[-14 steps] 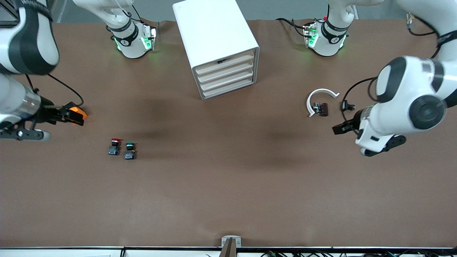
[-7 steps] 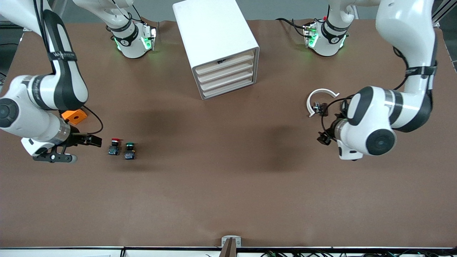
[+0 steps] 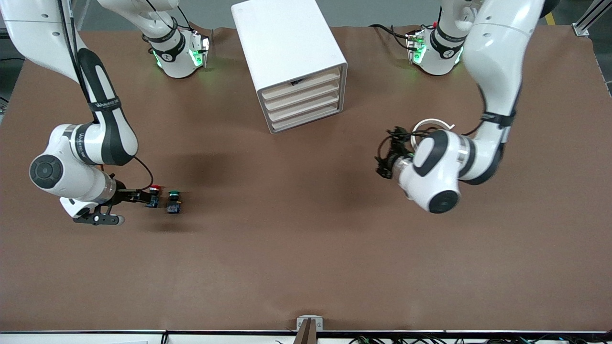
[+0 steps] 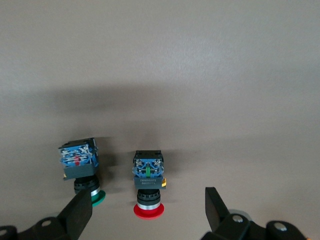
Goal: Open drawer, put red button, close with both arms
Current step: 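Grasp the red button with the right gripper while the left gripper pulls the drawer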
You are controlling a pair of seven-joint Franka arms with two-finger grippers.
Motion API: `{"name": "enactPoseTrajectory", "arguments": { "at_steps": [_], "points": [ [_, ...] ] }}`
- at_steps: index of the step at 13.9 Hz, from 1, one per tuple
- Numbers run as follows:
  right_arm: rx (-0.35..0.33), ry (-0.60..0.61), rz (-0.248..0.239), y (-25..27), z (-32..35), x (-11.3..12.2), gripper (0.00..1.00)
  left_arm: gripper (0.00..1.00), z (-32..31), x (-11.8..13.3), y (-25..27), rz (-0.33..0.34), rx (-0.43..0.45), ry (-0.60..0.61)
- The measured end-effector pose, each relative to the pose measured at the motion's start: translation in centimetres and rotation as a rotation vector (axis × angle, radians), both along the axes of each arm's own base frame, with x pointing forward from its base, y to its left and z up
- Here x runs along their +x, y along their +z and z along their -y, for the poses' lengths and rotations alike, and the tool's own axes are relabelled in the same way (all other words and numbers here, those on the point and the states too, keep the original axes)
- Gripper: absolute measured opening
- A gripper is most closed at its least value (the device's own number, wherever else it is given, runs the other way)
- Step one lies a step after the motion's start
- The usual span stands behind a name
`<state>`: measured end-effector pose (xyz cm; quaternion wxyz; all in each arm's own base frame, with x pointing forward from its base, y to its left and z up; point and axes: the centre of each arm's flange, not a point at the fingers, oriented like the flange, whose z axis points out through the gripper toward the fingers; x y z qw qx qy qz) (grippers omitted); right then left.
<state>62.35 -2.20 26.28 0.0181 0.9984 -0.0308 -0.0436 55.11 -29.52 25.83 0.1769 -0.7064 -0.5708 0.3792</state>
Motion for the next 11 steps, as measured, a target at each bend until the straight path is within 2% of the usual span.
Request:
{"name": "enactPoseTrajectory", "arguments": {
  "at_steps": [3,4,6,8,11],
  "points": [
    [0.0,0.001,-0.008,-1.6,0.0,-0.2,1.0,0.91,6.7,-4.1,-2.5,-0.126,0.097,0.082],
    [0.0,0.001,-0.002,-2.2,0.0,-0.2,1.0,0.83,8.0,-4.8,-3.0,-0.167,0.122,0.126],
    [0.0,0.003,0.0,-3.9,0.0,-0.4,1.0,0.59,9.2,-4.9,-3.0,-0.253,0.124,0.236],
    [0.001,0.004,0.004,-5.4,-0.1,-0.7,1.0,0.56,9.7,-4.7,-2.9,-0.322,0.133,0.322],
    [0.001,0.005,-0.002,-6.9,-0.1,-1.1,1.0,0.56,11.5,-6.0,-4.1,-0.403,0.142,0.354]
  ]
}}
